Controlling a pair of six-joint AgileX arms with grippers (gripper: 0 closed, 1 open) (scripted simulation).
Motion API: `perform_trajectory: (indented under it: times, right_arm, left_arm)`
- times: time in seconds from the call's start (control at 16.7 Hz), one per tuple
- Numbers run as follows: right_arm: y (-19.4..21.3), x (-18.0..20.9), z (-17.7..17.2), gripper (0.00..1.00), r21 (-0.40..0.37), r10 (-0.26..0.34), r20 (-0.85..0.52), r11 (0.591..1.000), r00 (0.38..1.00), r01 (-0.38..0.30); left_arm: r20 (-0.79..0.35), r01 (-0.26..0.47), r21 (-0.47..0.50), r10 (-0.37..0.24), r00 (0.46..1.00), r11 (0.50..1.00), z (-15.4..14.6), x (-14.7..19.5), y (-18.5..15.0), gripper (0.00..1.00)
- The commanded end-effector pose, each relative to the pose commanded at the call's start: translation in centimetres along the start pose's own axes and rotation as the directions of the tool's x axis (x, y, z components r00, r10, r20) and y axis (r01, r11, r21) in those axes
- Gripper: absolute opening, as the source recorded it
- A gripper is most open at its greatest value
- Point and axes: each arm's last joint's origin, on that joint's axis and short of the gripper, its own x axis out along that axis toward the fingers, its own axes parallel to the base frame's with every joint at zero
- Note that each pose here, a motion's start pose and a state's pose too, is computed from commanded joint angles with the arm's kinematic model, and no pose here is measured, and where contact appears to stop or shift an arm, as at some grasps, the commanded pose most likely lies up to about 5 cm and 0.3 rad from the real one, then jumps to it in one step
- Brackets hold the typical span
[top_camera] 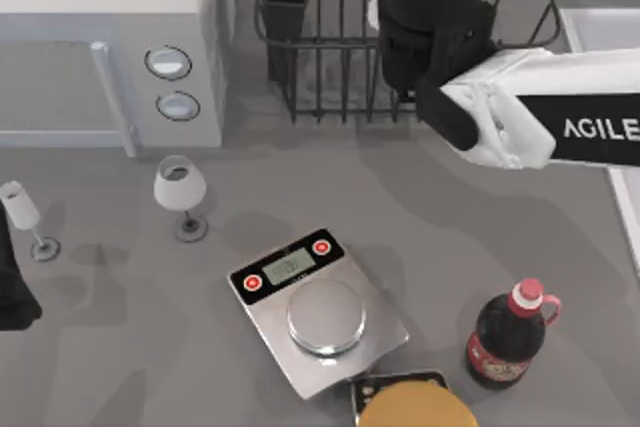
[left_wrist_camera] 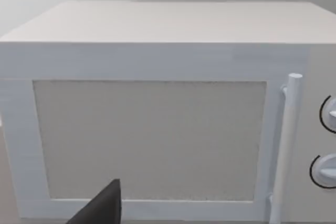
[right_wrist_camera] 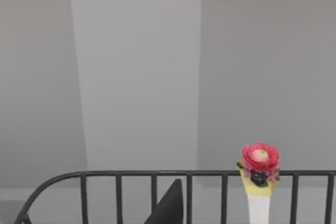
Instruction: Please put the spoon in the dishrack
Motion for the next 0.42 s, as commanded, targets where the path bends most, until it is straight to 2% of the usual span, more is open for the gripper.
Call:
perform_trajectory:
  times: [0.06,0.12,0.42]
  right_arm:
    - [0.00,0.00,0.00,0.98,0.000,0.000,0.000,1.000,1.000,0.000]
    - [0.00,0.00,0.00,1.00,0.000,0.000,0.000,1.000,1.000,0.000]
    - [0.00,0.00,0.00,1.00,0.000,0.000,0.000,1.000,1.000,0.000]
  left_arm:
    - [0.000,0.000,0.000,0.000,1.000,1.000,0.00,0.00,0.00,1.00]
    - [0.000,0.000,0.000,0.000,1.000,1.000,0.00,0.00,0.00,1.00]
    - [0.000,0.000,0.000,0.000,1.000,1.000,0.00,0.00,0.00,1.00]
